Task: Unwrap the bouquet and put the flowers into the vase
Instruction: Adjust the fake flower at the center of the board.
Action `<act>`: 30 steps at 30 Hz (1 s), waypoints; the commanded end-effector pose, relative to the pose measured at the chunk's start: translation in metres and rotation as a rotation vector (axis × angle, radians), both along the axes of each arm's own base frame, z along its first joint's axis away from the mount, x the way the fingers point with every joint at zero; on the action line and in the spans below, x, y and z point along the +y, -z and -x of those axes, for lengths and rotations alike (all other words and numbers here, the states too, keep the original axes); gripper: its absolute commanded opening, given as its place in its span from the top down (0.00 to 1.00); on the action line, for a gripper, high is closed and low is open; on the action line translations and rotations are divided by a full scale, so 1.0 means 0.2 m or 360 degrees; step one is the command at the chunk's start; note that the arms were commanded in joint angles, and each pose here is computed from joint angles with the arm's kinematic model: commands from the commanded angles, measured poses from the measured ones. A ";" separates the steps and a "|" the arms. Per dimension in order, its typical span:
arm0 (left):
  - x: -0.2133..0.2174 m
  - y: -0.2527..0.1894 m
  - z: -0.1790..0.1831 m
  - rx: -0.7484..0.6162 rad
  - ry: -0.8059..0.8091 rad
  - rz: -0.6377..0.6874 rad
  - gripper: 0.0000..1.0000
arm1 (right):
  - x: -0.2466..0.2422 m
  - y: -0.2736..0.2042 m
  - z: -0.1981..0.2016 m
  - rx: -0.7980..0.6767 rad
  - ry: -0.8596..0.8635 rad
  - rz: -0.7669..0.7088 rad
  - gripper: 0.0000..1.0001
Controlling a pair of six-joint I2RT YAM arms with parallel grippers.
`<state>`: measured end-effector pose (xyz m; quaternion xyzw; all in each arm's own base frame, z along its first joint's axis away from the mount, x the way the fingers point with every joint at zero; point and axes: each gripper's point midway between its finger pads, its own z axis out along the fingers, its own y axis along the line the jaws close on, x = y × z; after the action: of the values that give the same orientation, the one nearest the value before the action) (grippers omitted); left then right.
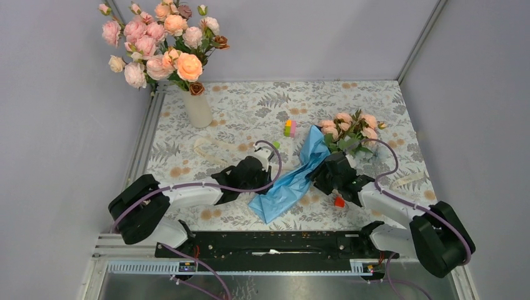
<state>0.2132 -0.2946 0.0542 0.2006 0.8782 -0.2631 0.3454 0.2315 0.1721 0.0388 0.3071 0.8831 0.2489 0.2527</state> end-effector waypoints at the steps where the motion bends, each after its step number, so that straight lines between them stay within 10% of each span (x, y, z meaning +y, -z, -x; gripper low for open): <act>1: -0.05 -0.08 -0.13 -0.0113 -0.0130 0.0066 0.86 | 0.05 -0.09 -0.18 -0.0165 0.0053 0.0012 0.46; 20: 0.05 -0.12 -0.52 -0.0145 -0.0306 0.0008 0.92 | 0.16 -0.05 -0.46 -0.0199 -0.0018 0.0187 0.47; 30: 0.13 -0.31 -0.49 -0.0162 -0.0364 0.0064 0.44 | 0.11 -0.24 -0.36 -0.0293 -0.0164 0.0249 0.36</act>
<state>0.3019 -0.2662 0.0694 0.1182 0.8925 -0.2071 0.3829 0.3065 0.2004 0.0494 0.2490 0.8933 0.2175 0.3044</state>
